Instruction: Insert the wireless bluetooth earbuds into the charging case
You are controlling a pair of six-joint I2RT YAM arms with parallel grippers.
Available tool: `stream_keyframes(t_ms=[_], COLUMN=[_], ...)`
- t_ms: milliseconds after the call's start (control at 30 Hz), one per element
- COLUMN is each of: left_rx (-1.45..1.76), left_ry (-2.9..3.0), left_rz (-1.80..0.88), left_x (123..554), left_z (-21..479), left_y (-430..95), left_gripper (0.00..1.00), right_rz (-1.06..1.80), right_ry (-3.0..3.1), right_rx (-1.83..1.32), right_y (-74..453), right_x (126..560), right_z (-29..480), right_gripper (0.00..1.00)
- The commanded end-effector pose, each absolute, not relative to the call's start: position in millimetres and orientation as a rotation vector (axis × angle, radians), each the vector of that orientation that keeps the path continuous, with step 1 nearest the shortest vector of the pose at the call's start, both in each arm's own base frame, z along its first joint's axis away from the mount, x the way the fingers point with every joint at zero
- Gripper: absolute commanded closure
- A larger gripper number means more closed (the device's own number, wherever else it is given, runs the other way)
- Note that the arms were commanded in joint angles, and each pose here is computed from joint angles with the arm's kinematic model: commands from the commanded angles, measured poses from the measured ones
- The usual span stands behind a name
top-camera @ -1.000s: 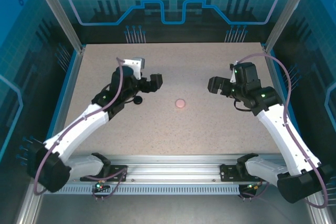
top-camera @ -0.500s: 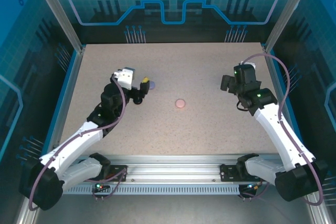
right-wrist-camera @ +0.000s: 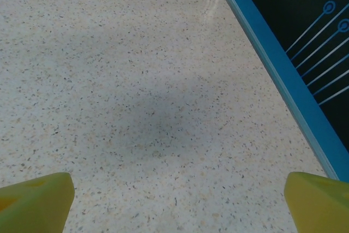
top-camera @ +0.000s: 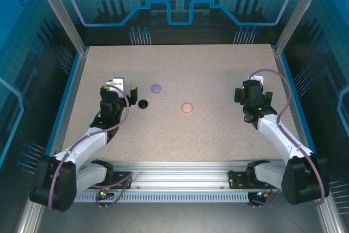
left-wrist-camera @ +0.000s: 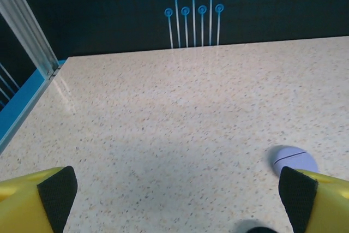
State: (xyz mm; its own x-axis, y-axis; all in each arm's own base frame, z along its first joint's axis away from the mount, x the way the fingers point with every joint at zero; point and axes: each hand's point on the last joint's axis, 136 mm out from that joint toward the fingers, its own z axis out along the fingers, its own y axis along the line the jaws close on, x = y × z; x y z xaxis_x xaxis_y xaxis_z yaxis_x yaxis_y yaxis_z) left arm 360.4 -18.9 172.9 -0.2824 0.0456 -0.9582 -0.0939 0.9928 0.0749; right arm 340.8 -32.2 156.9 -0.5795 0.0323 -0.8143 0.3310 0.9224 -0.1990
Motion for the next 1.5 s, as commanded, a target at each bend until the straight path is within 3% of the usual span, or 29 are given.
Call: stream_keyframes(t_ms=[0,633,1033,1467], left_rx=[-0.069,0.055,-0.01,-0.069], left_ry=[1.807,1.843,1.952,1.961], left_rz=[0.127,-0.033,-0.094,-0.073], left_x=[359,375,394,397], left_z=[160,101,91,90], left_y=[-12,-29,-16,-5], left_gripper=[0.01,0.01,0.01,0.01], right_rz=[-0.371,-0.219,-0.049,-0.055], right_ry=[2.019,1.917,1.964,1.958], right_rx=[0.251,0.012,-0.071,-0.074], right_y=[-33,7,17,18], right_x=[359,388,396,396], right_z=[170,112,94,95], right_gripper=[0.0,0.0,0.0,0.0])
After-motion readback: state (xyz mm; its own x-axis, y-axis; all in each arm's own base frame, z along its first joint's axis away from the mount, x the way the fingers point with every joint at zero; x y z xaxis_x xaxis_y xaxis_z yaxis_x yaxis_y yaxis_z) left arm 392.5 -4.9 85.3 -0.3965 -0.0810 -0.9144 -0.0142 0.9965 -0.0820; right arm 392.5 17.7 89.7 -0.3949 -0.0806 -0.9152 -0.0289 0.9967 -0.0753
